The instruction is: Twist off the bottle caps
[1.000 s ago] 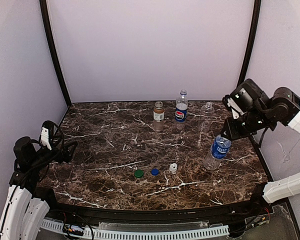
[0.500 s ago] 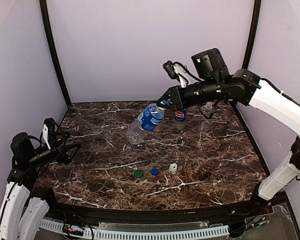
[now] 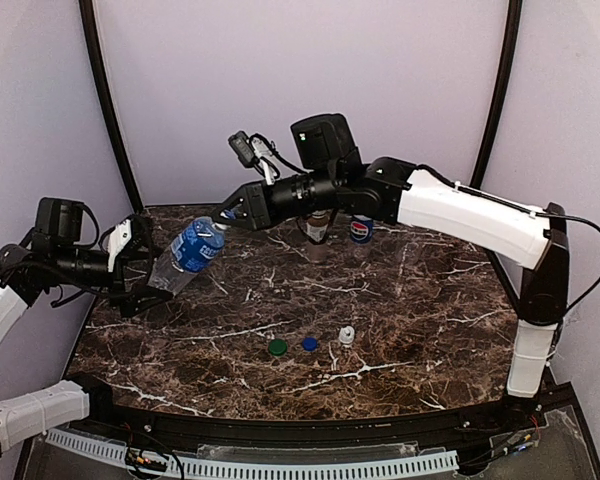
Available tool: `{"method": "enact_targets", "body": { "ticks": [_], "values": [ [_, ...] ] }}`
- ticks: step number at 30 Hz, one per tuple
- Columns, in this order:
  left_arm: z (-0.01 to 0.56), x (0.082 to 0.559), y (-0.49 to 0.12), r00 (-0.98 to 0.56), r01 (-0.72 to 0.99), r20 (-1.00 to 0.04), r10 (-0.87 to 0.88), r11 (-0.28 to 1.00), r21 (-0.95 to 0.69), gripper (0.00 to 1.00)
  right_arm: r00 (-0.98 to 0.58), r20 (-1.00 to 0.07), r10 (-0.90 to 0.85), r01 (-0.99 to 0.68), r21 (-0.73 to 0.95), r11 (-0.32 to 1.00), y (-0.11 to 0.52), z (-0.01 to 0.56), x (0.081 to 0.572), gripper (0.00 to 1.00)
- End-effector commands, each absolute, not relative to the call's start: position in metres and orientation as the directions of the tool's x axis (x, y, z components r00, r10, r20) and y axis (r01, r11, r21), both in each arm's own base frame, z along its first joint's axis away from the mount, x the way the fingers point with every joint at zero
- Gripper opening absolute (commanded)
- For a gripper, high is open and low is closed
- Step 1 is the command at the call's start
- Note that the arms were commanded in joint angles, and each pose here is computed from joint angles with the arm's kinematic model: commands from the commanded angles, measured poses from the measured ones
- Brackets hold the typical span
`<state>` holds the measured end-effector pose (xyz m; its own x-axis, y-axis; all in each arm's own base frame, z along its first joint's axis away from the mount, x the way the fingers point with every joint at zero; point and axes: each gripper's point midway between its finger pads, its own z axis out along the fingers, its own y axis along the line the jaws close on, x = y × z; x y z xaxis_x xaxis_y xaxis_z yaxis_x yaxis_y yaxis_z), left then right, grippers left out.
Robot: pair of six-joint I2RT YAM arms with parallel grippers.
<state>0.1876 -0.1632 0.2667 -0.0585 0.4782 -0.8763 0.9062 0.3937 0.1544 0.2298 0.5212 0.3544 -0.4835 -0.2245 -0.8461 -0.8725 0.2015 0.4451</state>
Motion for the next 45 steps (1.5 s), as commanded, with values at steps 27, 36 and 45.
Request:
{"method": "enact_targets", "body": {
  "ticks": [27, 36, 45],
  "values": [
    [0.28, 0.251, -0.129, 0.06, 0.688, -0.62, 0.782, 0.417, 0.593, 0.36, -0.554, -0.821, -0.14, -0.832, 0.54, 0.124, 0.528, 0.364, 0.218, 0.71],
    [0.32, 0.271, -0.111, 0.228, 0.33, -0.299, 0.927, 0.216, 0.919, 0.37, -0.602, -0.789, -0.121, -0.798, 0.601, 0.05, 0.534, 0.366, 0.223, 0.75],
    [0.317, 0.267, -0.116, 0.26, 0.247, -0.189, 0.947, 0.124, 0.961, 0.37, -0.634, -0.763, -0.124, -0.768, 0.641, -0.016, 0.542, 0.367, 0.221, 0.49]
  ]
}}
